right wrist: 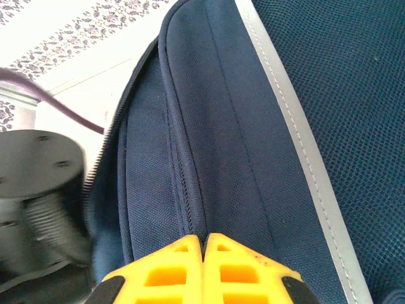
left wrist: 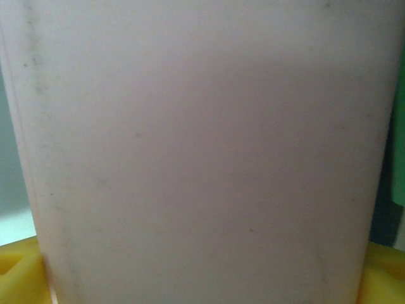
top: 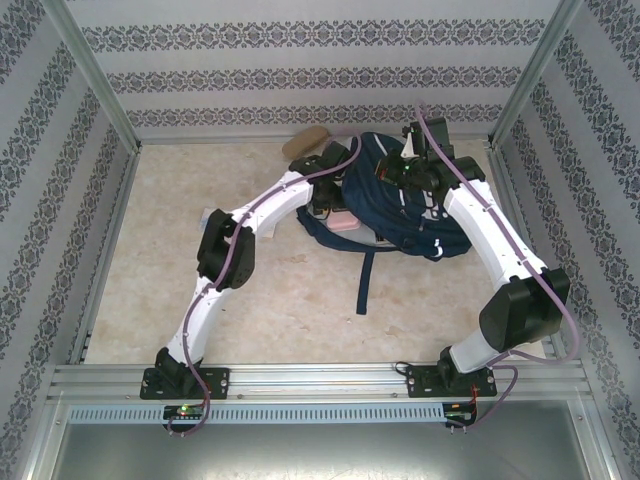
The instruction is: Pack the student bag
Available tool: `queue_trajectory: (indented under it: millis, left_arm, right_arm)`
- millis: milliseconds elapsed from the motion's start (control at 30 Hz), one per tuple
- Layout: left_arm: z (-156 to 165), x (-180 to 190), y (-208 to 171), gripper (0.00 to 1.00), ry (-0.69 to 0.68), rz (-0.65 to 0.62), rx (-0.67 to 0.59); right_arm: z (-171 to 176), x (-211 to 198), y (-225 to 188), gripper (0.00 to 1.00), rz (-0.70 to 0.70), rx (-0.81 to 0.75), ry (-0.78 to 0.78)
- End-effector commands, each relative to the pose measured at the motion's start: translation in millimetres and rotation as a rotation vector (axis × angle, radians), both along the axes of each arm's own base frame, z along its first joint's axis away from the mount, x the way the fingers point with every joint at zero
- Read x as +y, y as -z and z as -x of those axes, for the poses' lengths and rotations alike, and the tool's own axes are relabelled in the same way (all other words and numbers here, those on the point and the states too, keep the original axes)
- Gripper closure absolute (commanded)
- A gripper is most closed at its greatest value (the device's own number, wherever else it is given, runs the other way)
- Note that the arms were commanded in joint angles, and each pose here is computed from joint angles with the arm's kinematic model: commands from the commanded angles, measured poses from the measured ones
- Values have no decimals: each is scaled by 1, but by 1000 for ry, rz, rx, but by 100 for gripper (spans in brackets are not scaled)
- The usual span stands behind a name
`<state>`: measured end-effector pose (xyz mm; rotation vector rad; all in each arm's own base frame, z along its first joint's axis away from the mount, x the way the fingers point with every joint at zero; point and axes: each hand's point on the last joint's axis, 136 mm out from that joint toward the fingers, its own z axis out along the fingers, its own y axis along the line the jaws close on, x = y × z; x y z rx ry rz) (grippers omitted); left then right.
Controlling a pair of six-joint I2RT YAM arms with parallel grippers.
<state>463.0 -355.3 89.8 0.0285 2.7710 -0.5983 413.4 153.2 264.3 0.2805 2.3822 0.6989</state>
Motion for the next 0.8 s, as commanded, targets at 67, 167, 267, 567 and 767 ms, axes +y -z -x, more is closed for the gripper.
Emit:
queue_trajectory:
  millis: [67,167,267,567,767]
  left_arm:
    - [1,-20,16,22,-4,-18,6]
    - [14,-20,32,22,5,-78,37]
    - [27,-21,35,22,22,-133,34]
    - [33,-23,15,0,32,-125,8]
    - [31,-35,-19,0,59,-29,-35]
  right_arm:
    - [4,21,-45,100,-92,-107,-54]
    - [4,20,-45,100,-88,-107,-54]
    - [4,18,-42,100,-81,-104,-46]
    - [2,18,-35,100,-79,-88,-41]
    - [4,17,-35,100,-74,-88,-39]
